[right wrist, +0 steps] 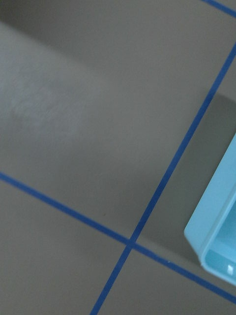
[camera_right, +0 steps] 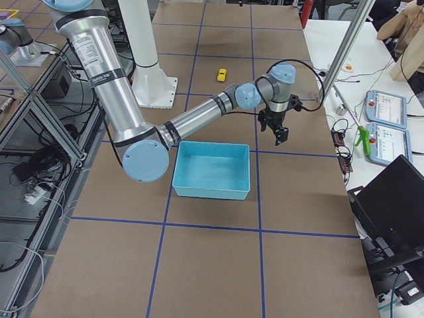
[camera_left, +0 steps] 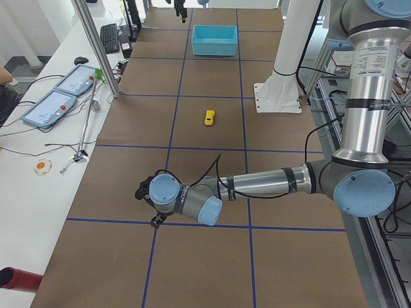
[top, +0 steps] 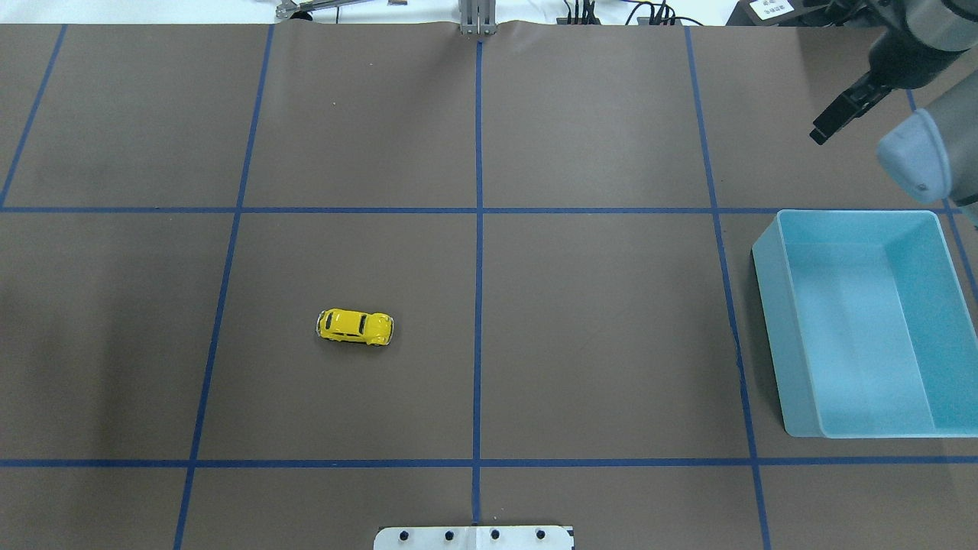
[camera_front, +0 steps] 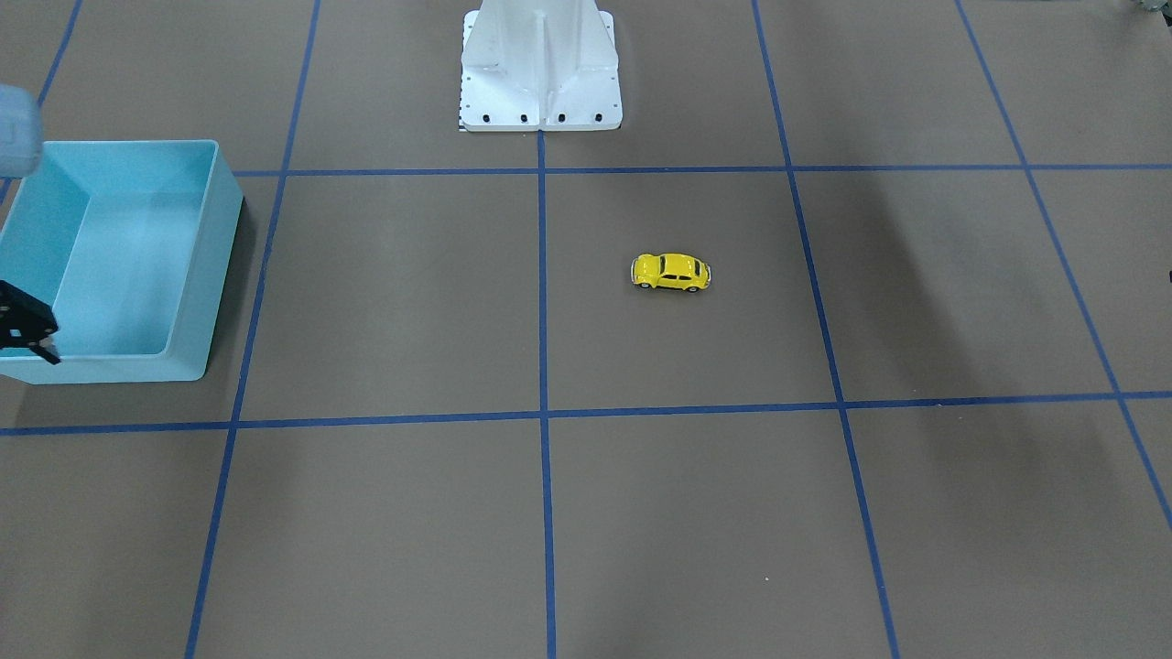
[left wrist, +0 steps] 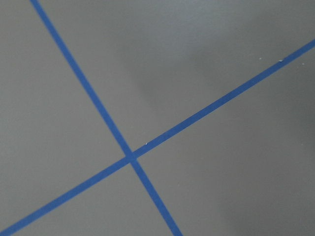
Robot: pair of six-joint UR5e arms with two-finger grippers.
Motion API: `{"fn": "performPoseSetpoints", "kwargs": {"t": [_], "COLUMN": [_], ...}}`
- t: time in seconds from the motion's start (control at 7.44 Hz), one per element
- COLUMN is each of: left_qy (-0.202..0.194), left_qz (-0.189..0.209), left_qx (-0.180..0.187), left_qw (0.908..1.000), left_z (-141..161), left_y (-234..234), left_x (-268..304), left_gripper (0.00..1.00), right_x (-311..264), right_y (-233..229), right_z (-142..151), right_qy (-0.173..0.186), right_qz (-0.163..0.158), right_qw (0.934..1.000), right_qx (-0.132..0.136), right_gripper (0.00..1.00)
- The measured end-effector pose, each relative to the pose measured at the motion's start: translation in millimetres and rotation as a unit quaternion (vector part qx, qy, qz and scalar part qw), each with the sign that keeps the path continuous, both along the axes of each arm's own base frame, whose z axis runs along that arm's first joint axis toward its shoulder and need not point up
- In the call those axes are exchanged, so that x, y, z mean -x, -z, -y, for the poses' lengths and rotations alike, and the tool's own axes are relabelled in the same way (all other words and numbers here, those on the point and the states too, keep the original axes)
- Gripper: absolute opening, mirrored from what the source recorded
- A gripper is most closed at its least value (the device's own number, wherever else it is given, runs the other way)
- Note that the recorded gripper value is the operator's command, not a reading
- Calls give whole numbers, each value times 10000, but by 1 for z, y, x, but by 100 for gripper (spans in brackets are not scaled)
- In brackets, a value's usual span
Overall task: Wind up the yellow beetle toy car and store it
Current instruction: 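Withdraw the left arm while the right arm moves toward the car, then lower the right gripper over the yellow car at the table center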
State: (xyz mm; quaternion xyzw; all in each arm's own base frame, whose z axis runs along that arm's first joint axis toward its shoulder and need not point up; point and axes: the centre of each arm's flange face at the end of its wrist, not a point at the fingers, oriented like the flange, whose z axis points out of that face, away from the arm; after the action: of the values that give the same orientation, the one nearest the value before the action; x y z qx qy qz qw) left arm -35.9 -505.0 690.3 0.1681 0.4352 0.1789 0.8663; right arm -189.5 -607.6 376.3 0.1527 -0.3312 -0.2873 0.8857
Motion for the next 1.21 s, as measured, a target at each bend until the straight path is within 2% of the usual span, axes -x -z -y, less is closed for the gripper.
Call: {"fn": "performPoseSetpoints", "kwargs": {"t": [0.27, 0.54, 0.94, 1.21], "left_qy": [119, 200, 250, 242], "left_qz": [20, 94, 600, 695], "left_qx": [522, 1177, 1899, 2110], "left_qw": [9986, 9928, 9796, 9747], "left_z": [-13, -15, -21, -27], "left_y": [5, 30, 76, 81], "left_x": [11, 18, 26, 28], "left_gripper": [100, 100, 100, 100], "right_x": [39, 91, 153, 181], "right_y": [25, 56, 130, 165], "right_z": [-8, -21, -43, -67], "right_qy": [294, 675, 1040, 1274], "right_qz": [208, 338, 627, 991], "right_qw": [9982, 9930, 9787, 9642], "right_qx": [-485, -910, -1657, -2105], "right_gripper": [100, 100, 100, 100]}}
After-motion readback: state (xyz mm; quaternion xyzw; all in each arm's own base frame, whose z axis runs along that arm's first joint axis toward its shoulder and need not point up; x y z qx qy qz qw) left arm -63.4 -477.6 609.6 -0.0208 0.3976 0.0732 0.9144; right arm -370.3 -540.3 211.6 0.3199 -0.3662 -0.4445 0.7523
